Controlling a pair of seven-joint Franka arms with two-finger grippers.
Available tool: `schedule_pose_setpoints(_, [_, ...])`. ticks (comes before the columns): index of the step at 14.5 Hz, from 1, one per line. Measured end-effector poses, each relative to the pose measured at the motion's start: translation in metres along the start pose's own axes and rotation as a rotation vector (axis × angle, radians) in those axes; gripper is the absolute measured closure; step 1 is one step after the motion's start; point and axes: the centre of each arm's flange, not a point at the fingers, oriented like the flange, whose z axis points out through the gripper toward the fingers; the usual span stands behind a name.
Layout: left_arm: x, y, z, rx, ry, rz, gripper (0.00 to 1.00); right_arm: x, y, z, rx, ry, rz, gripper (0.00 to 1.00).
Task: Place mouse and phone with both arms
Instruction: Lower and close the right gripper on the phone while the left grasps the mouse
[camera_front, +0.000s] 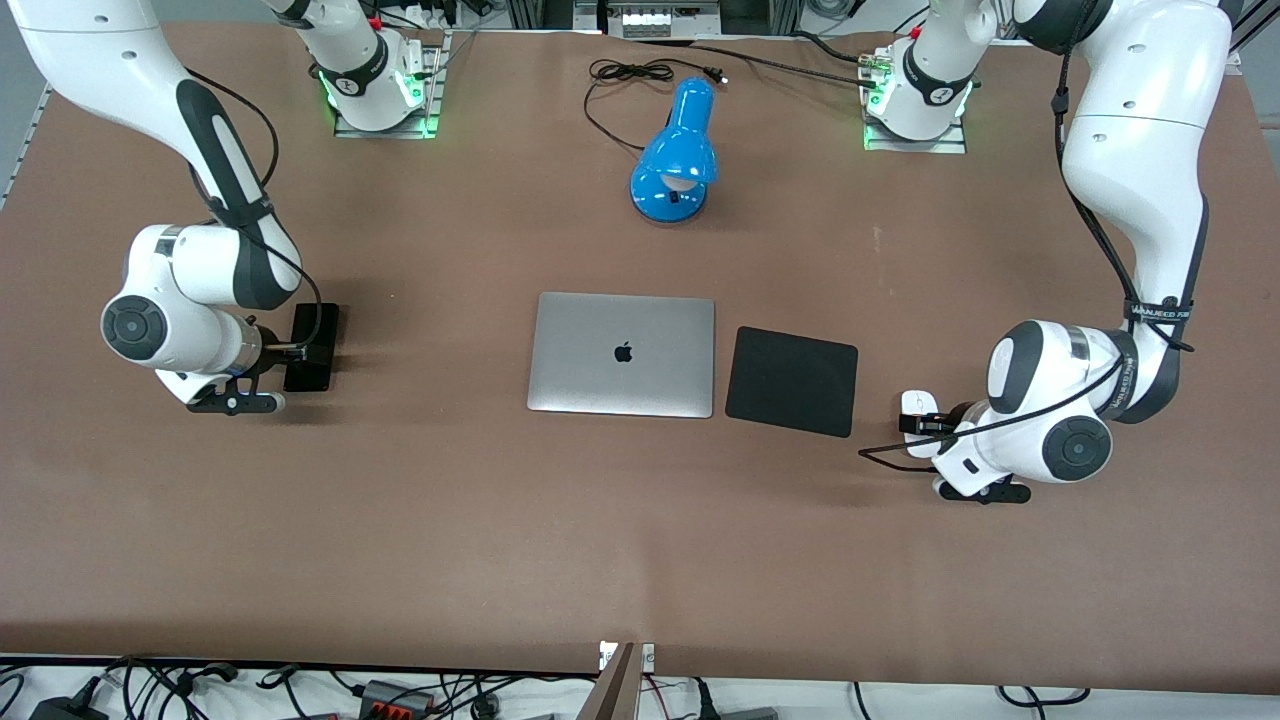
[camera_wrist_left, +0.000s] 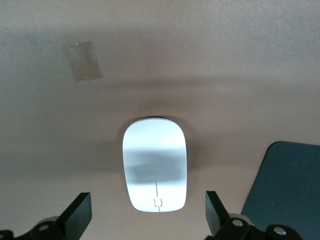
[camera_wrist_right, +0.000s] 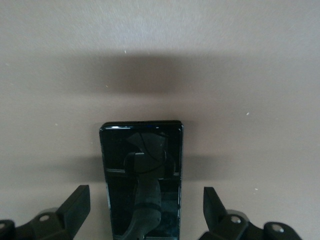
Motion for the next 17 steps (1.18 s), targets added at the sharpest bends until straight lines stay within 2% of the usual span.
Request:
schedule_pose_setpoints(7, [0.003, 0.007, 0.034, 0.0, -0.048, 0.011, 0.0, -0.001, 0.003, 0.023, 0.011, -0.037, 0.023, 0.0])
schedule_pose_setpoints(10, [0.003, 0.01, 0.035, 0.002, -0.049, 0.016, 0.0, -0.001, 0.003, 0.029, 0.038, -0.047, 0.047, 0.0])
schedule_pose_setpoints(17, [0.006, 0.011, 0.039, -0.001, -0.036, 0.016, 0.01, -0.006, 0.0, 0.042, 0.043, -0.074, 0.047, 0.0])
